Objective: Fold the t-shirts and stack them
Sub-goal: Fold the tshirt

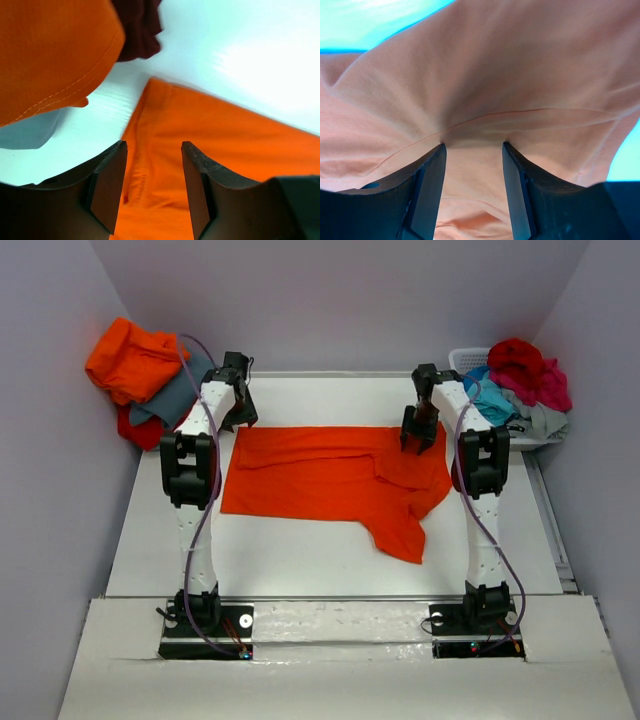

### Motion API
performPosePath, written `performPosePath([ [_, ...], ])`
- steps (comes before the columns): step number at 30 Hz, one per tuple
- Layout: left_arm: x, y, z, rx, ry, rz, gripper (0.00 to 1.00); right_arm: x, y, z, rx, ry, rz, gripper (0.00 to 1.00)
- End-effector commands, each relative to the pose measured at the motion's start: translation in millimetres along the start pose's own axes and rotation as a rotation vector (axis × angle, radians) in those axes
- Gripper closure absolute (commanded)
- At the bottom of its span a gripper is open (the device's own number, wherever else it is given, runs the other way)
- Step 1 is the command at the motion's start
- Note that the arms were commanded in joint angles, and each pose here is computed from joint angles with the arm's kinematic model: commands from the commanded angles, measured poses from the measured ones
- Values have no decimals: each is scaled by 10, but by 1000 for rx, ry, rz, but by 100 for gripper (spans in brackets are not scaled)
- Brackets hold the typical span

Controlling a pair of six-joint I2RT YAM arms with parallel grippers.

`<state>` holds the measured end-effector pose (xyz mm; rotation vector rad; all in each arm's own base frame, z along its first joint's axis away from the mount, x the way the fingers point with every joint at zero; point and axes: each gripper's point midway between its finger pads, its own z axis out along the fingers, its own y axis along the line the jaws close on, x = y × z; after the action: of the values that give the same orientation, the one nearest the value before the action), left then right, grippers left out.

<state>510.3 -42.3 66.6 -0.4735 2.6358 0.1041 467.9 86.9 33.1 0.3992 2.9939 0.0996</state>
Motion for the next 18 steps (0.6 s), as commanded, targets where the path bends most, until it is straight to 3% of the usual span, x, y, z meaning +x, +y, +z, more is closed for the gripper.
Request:
performPosePath([
  [1, -331, -177, -445, 35, -106, 20, 41, -229, 32, -435, -44, -131, 2, 45],
  [7, -329, -281, -419, 62, -102, 28, 41, -349, 54, -616, -51, -196, 5, 42],
  [18, 100, -377, 60, 55, 22, 64, 42, -505, -72, -348, 48, -221, 64, 42],
])
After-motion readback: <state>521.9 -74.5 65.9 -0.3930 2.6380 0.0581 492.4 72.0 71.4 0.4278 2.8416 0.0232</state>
